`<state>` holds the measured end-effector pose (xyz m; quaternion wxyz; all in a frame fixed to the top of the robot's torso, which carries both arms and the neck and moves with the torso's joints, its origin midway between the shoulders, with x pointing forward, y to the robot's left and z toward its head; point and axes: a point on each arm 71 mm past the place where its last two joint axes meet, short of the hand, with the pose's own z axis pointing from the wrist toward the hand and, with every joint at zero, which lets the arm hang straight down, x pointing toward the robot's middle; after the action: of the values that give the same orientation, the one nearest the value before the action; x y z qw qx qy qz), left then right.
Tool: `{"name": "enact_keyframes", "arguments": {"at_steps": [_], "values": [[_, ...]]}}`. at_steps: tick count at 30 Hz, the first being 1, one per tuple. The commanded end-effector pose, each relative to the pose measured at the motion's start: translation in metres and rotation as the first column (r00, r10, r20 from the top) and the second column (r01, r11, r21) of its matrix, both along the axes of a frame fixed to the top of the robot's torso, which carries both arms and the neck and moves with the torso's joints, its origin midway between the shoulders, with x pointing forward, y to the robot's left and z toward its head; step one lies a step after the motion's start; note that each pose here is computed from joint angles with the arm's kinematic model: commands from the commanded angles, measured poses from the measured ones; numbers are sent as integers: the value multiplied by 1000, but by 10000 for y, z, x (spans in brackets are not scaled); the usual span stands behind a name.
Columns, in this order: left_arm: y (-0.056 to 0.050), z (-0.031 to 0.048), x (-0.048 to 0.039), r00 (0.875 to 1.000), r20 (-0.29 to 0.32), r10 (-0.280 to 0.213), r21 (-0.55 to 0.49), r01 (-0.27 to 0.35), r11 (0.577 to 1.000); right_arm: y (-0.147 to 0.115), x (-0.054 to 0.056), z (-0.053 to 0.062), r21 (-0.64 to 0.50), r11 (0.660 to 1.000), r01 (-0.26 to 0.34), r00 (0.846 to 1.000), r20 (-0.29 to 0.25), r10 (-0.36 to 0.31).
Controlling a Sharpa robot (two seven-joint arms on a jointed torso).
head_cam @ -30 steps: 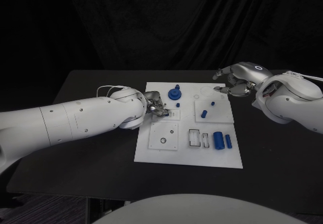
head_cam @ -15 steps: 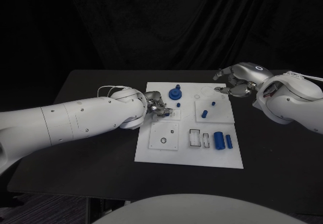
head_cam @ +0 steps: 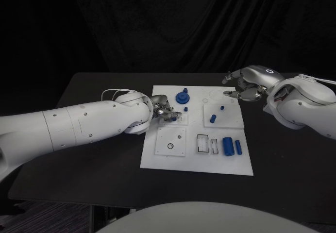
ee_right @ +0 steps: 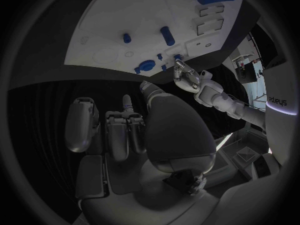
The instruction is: Assemble the parts on the task board
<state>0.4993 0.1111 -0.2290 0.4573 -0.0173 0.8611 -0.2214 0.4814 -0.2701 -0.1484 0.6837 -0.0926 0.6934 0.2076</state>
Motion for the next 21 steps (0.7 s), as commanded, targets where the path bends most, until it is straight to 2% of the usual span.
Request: {"name": "enact_keyframes", "arguments": {"at_steps": [1, 21], "values": [[-10, -46, -25, 999, -24, -24, 3, 24, 1000, -12, 1, -15, -6, 1000, 18, 1000, -10, -18], [19, -52, -14, 999, -27, -21, 7, 21, 1000, -17, 1, -26, -9, 1000, 20, 1000, -15, -20]]}}
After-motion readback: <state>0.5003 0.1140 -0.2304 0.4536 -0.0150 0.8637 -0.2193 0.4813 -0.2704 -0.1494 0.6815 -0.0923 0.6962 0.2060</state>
